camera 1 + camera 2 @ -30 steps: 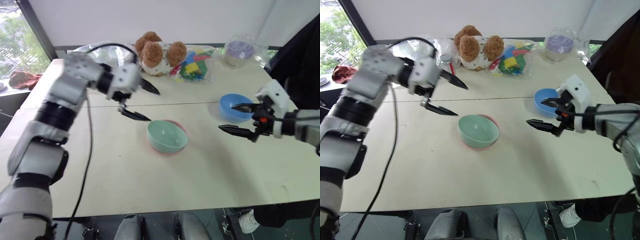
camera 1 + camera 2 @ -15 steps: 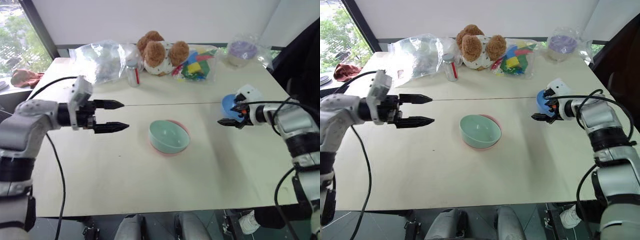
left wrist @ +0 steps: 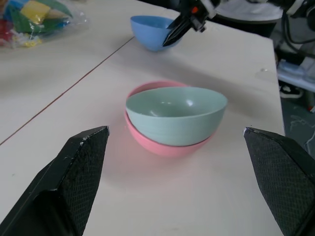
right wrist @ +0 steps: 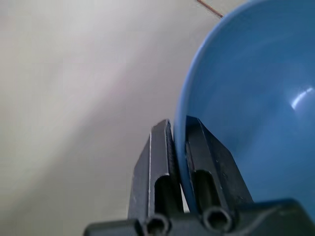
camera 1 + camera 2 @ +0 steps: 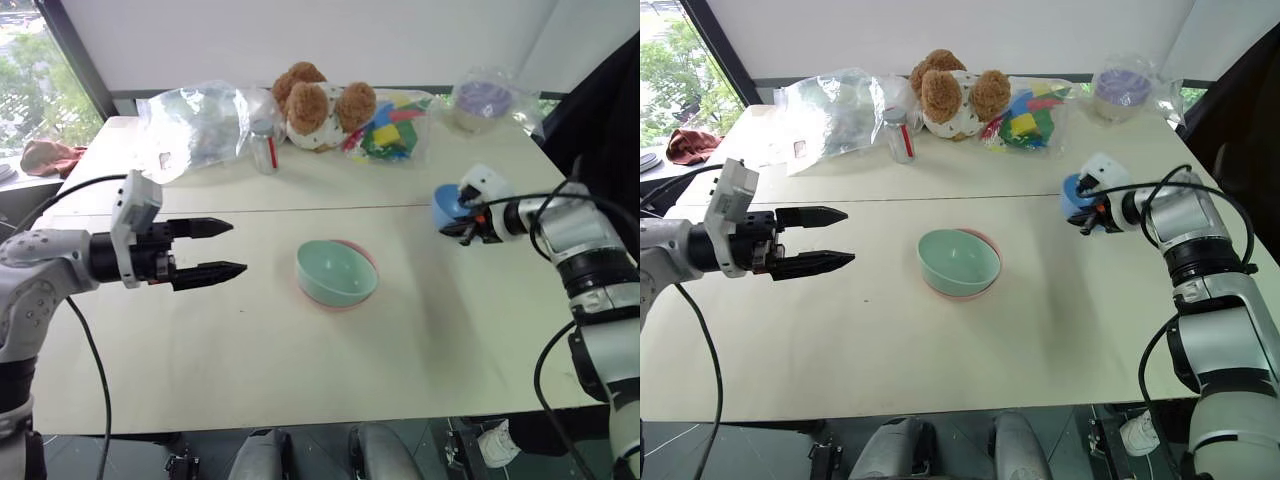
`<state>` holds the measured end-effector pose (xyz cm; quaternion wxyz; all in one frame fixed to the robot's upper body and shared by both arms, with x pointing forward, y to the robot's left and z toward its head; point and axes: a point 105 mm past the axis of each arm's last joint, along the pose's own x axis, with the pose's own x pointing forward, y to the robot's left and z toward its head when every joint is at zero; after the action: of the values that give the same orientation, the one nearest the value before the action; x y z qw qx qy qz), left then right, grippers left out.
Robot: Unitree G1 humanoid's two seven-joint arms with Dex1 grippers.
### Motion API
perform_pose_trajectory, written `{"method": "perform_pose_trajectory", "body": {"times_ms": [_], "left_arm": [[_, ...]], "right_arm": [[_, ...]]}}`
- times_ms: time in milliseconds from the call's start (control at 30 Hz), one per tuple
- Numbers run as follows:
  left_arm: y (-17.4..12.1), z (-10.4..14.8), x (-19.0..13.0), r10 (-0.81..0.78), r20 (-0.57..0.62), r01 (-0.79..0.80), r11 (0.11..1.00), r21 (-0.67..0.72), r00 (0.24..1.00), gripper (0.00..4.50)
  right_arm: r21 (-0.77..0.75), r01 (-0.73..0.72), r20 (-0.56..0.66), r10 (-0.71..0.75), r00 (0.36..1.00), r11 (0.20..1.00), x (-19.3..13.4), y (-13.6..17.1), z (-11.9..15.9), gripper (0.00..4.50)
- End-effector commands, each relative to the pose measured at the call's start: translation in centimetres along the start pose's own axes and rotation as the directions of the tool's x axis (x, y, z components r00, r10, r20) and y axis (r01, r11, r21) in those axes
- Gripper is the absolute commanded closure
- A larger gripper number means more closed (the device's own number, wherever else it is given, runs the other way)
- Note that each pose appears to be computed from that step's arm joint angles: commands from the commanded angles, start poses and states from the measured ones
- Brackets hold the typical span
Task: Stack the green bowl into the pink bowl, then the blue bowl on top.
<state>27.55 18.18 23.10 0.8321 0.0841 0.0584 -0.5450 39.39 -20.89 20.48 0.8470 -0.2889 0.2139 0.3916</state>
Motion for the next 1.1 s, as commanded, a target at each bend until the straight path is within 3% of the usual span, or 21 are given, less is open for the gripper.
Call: {"method": "perform_pose_trajectory", "body": {"times_ms": [33, 133, 300, 733, 833, 967, 1033, 1067, 1100], "left_arm": [[0.4, 0.9, -0.2, 0.006, 0.002, -0.006, 0.999, 0.049, 1.000, 0.00], [0.7, 1.0, 0.0, -0.002, 0.000, 0.002, 0.998, 0.057, 1.000, 0.00], [1.0, 1.1, 0.4, -0.016, -0.006, 0.016, 0.997, 0.071, 1.000, 0.00], [-0.2, 0.7, -0.5, 0.027, -0.020, -0.025, 0.998, 0.064, 0.999, 0.00], [-0.5, 0.3, -0.7, 0.035, -0.038, -0.032, 0.998, 0.058, 0.999, 0.00], [-1.3, 0.1, -0.7, 0.027, -0.038, -0.025, 0.999, 0.047, 0.999, 0.00], [-1.3, 0.3, -0.6, 0.026, -0.031, -0.024, 0.999, 0.044, 0.999, 0.00], [-1.3, 0.4, -0.6, 0.027, -0.027, -0.026, 0.999, 0.045, 0.999, 0.00], [-1.3, 0.5, -0.5, 0.027, -0.020, -0.026, 0.999, 0.044, 0.999, 0.00]], "right_arm": [[-0.216, -0.236, 0.171, 0.275, 0.946, 0.948, -3.2, 5.6, 6.8, 4.48], [-0.359, -0.421, 0.132, 0.492, 0.860, 0.833, -4.5, 10.5, 7.5, 4.48], [-0.426, -0.513, 0.114, 0.607, 0.786, 0.745, -3.6, 13.6, 8.1, 4.48], [-0.439, -0.582, 0.099, 0.681, 0.726, 0.684, 0.6, 14.9, 8.2, 4.48], [-0.439, -0.599, 0.098, 0.698, 0.709, 0.670, 0.9, 15.2, 8.2, 3.43], [-0.455, -0.617, 0.096, 0.725, 0.682, 0.642, 0.5, 15.8, 8.8, 1.32], [-0.472, -0.587, 0.103, 0.702, 0.704, 0.658, 0.2, 15.4, 9.1, 0.36], [-0.483, -0.562, 0.112, 0.684, 0.721, 0.672, -0.2, 15.0, 9.4, 0.03], [-0.490, -0.538, 0.124, 0.666, 0.736, 0.686, -0.9, 14.5, 9.8, 0.03]]}}
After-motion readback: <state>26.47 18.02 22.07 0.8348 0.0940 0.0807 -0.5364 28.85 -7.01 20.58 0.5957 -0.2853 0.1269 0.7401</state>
